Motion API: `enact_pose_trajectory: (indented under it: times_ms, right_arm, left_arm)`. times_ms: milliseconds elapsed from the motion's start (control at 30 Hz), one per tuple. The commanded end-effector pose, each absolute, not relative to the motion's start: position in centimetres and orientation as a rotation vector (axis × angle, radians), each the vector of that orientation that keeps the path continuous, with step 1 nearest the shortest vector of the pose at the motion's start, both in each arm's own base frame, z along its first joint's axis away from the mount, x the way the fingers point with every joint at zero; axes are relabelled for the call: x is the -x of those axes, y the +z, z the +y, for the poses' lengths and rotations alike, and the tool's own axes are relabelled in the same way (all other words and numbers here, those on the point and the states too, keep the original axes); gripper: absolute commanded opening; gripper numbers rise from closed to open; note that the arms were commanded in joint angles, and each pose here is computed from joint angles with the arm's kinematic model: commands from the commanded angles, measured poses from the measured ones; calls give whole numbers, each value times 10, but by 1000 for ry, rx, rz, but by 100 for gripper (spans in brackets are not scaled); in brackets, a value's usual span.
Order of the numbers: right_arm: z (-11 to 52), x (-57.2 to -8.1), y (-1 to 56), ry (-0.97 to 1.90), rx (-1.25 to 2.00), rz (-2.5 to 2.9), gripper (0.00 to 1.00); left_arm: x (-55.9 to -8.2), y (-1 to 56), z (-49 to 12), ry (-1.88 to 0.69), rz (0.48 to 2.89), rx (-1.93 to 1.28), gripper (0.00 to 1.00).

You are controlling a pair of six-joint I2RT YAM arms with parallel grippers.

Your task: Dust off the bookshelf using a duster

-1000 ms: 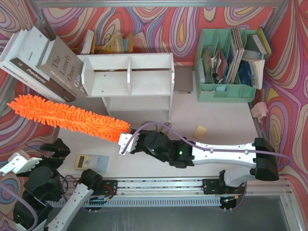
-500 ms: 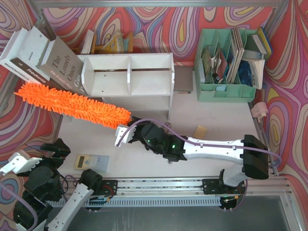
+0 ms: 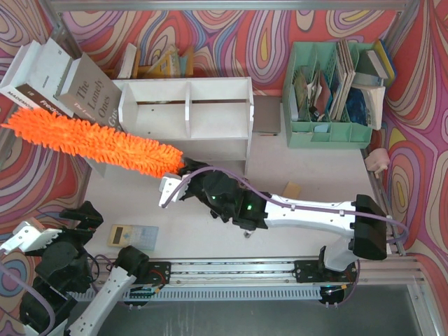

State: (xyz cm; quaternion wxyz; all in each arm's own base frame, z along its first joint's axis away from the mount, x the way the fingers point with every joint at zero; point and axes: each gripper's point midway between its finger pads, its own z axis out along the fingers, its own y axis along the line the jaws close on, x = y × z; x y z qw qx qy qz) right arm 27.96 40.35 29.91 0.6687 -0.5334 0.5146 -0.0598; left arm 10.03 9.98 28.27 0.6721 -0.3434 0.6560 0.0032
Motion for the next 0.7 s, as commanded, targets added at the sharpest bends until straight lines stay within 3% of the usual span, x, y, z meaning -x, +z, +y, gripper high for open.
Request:
enact_pose_trajectory:
  times_ms: [0,667]
  right_arm:
    - [404,-289,378,-119,1006,1065,0]
    - [382,-285,276,-121,1116,1250,0]
  left_arm:
    - [-104,281,97,15,1489,761,98]
    - [-105,280,96,18,1495,754,98]
